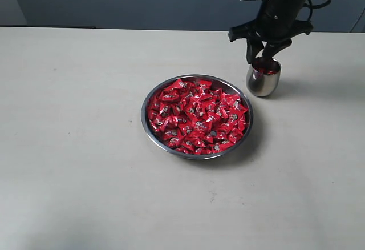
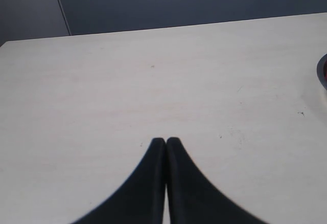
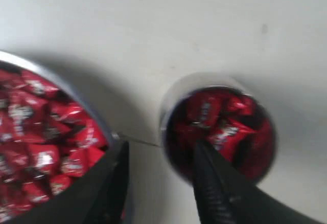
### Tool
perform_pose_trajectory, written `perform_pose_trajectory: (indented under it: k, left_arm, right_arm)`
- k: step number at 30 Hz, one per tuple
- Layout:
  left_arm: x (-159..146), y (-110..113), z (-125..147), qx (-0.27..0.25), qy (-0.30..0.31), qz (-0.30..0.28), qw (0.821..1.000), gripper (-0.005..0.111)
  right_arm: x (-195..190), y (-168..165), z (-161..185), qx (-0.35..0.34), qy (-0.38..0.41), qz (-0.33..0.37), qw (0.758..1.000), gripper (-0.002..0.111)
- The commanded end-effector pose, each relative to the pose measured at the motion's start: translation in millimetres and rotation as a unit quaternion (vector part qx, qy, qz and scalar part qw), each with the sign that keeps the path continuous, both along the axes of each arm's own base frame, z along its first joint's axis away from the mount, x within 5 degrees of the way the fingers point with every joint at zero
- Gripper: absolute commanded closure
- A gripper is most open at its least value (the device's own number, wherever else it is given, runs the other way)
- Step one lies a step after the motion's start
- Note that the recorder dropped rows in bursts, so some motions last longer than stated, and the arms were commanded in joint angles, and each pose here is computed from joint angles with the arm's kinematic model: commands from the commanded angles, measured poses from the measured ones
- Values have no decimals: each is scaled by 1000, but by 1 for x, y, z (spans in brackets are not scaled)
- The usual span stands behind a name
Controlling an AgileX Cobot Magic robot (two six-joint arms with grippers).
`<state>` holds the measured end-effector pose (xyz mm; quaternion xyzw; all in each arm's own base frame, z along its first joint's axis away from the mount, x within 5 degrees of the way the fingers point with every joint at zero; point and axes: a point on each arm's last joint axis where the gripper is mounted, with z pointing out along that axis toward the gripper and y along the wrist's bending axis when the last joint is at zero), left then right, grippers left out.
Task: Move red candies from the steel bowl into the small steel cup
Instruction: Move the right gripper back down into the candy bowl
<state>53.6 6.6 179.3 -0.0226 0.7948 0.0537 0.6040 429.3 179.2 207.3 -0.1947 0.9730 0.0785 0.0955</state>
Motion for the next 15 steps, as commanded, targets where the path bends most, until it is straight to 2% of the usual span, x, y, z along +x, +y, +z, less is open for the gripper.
perform_pose_trajectory:
  k: [1, 5, 15]
  left_arm:
    - [0, 0, 4, 0, -11, 0, 1000, 106]
    - [0, 0, 4, 0, -11, 0, 1000, 106]
    - [0, 0, 4, 0, -11, 0, 1000, 106]
  right_arm:
    - [-9, 15, 16, 74, 11, 45, 996, 68]
    - [-15, 19, 21, 75, 9, 63, 995, 68]
    - [-65, -4, 12, 84, -32, 22, 996, 73]
